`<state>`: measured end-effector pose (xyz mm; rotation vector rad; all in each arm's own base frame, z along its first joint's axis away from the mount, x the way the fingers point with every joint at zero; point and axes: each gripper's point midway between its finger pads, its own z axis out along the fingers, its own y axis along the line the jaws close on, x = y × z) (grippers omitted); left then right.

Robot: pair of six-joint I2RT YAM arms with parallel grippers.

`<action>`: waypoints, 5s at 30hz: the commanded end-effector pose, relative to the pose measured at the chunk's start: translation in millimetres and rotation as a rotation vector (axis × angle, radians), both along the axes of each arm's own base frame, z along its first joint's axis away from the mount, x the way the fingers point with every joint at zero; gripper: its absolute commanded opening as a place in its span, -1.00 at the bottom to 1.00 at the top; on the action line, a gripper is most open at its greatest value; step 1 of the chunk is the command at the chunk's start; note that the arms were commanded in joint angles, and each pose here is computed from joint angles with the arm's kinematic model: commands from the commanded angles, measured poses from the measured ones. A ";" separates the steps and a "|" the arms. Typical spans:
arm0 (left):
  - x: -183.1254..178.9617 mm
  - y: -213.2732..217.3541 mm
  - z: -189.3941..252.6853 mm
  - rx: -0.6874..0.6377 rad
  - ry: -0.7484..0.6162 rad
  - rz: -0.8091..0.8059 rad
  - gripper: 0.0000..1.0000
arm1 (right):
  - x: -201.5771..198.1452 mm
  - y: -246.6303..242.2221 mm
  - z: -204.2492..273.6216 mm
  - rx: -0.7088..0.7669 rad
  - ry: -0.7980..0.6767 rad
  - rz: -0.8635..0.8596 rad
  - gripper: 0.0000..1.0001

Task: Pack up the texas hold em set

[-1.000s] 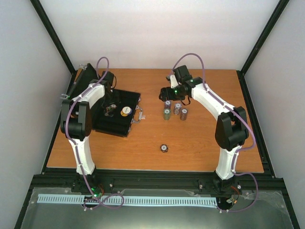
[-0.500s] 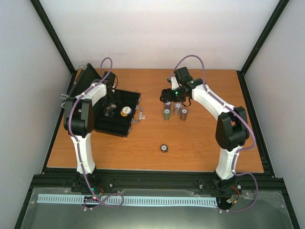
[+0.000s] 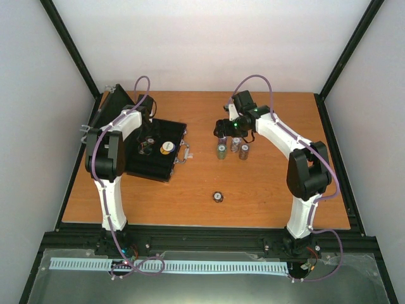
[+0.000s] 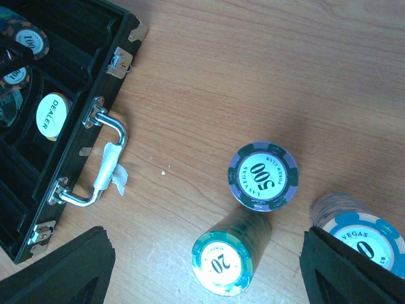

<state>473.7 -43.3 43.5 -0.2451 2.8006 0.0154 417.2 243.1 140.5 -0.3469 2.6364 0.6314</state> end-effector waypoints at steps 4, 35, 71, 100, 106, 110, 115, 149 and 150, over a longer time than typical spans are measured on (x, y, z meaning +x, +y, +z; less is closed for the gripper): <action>2.7 9.5 -10.2 0.043 0.019 -0.013 0.22 | 0.3 -5.2 17.4 0.025 -0.035 -0.012 0.63; -15.8 1.8 -21.8 0.016 0.036 -0.072 0.06 | -7.7 -5.6 3.3 0.041 -0.001 -0.018 0.62; -17.4 13.3 -22.6 0.198 0.058 -0.071 0.33 | -16.0 -17.5 -7.9 0.028 0.021 -0.022 0.62; 3.2 37.1 13.9 0.195 -0.019 0.018 0.41 | -23.6 -17.5 -18.1 0.038 0.053 -0.024 0.61; 13.6 29.5 15.9 0.138 -0.051 0.013 0.44 | -26.6 -19.5 -19.9 0.029 0.061 -0.026 0.61; 17.9 24.5 15.4 0.112 -0.062 0.005 0.51 | -28.5 -21.4 -19.8 0.023 0.063 -0.031 0.61; 19.5 26.7 16.0 0.121 -0.066 0.004 0.56 | -30.6 -22.7 -21.2 0.020 0.070 -0.035 0.61; 22.2 57.7 45.9 0.234 -0.117 0.113 0.96 | -43.5 -25.2 -36.9 0.016 0.122 -0.035 0.60; 22.2 59.1 46.4 0.241 -0.116 0.118 0.96 | -43.3 -25.4 -37.0 0.016 0.122 -0.035 0.60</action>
